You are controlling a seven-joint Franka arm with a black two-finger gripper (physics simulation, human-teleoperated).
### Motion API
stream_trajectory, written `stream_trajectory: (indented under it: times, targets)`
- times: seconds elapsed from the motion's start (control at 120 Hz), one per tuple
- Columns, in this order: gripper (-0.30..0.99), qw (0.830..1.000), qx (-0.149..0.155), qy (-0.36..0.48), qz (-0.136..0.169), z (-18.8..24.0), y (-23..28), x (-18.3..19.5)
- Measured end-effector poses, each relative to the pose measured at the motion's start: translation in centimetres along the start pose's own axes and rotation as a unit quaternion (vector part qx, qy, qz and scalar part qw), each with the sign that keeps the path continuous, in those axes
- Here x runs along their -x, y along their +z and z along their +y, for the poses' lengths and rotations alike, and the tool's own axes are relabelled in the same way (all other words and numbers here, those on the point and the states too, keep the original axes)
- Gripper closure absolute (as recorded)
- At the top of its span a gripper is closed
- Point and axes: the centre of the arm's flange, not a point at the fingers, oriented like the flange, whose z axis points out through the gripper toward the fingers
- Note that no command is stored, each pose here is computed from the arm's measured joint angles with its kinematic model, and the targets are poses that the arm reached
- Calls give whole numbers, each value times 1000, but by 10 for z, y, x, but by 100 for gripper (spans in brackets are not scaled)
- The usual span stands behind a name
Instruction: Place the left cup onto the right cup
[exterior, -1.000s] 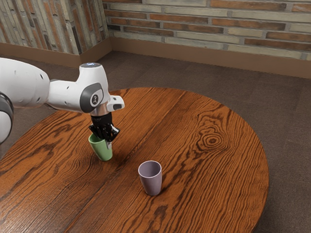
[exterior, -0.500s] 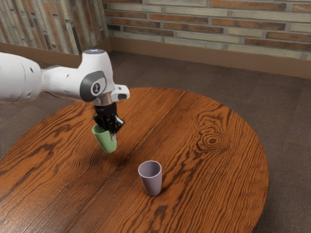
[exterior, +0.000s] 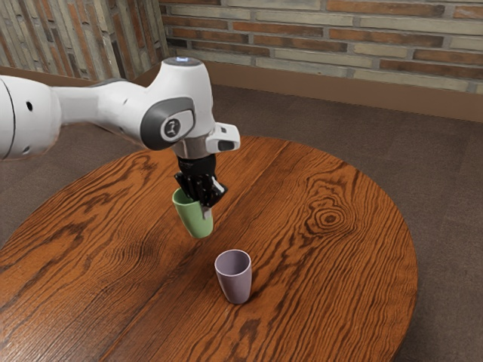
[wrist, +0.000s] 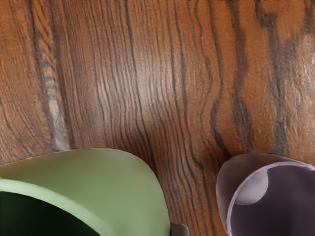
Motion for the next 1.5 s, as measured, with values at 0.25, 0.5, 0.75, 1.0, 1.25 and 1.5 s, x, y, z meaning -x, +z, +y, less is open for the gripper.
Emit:
stream_trajectory:
  times: [0.25, 0.5, 0.75, 1.0, 1.25, 1.5]
  targets:
    - [78, 1000, -1, 6, 2, 27, -7, 5]
    - [78, 1000, -1, 14, 1, 58, -6, 9]
    - [78, 1000, -1, 8, -5, 70, -2, 14]
    - [78, 1000, -1, 5, -9, 84, -2, 20]
    - [78, 1000, -2, -5, -18, 86, 4, 25]
    - [78, 1000, -2, -11, -19, 91, 5, 26]
